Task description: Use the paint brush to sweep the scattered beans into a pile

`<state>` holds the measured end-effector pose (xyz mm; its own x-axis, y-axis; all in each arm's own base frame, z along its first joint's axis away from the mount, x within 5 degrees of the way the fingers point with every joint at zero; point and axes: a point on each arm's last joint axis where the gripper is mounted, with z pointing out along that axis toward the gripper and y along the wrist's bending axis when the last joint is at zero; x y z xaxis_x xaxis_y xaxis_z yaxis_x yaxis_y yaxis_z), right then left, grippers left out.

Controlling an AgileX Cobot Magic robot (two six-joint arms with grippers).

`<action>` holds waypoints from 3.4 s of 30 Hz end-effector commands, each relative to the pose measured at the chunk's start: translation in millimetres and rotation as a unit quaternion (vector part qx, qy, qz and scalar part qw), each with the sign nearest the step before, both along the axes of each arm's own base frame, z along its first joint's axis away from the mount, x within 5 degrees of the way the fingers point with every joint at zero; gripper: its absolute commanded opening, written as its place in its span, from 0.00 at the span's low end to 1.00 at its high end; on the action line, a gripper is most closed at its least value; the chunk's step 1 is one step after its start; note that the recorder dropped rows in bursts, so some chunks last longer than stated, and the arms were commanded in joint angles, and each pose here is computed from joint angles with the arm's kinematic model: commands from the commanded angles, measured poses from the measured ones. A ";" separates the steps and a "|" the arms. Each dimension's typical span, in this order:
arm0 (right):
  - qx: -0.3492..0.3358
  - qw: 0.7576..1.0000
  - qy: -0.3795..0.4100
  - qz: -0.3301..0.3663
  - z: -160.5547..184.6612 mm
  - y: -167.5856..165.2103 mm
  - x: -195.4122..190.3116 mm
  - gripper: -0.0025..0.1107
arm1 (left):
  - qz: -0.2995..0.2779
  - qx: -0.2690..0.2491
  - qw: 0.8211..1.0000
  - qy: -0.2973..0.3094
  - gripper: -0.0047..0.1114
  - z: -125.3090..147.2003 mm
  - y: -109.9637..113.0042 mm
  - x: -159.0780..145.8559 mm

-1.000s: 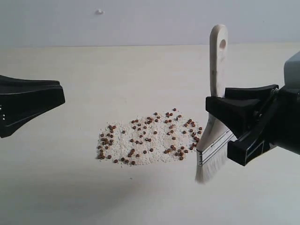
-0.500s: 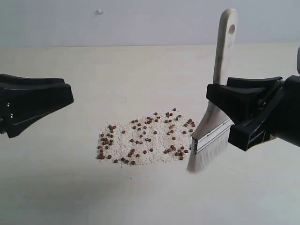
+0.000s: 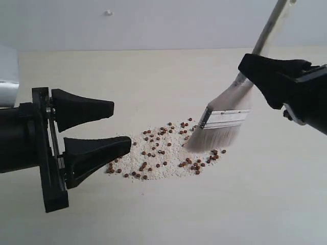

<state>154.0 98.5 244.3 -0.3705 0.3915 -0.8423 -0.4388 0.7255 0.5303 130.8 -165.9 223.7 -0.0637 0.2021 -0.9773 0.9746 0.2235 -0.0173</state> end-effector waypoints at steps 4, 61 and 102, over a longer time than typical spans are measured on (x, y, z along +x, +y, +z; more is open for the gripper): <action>-0.019 0.999 0.037 0.024 -2.9 25.6 34.1 0.02 | 0.008 0.021 0.998 -0.063 0.61 -1.9 -5.1 2.6; -0.031 0.994 -0.085 0.059 -18.8 114.7 56.3 0.02 | 0.076 -0.021 0.996 -0.038 0.66 -31.5 -34.6 53.6; -0.057 0.991 -0.098 0.065 -15.6 113.6 54.3 0.42 | 0.029 -0.001 1.000 -0.005 0.04 -42.2 -49.3 60.7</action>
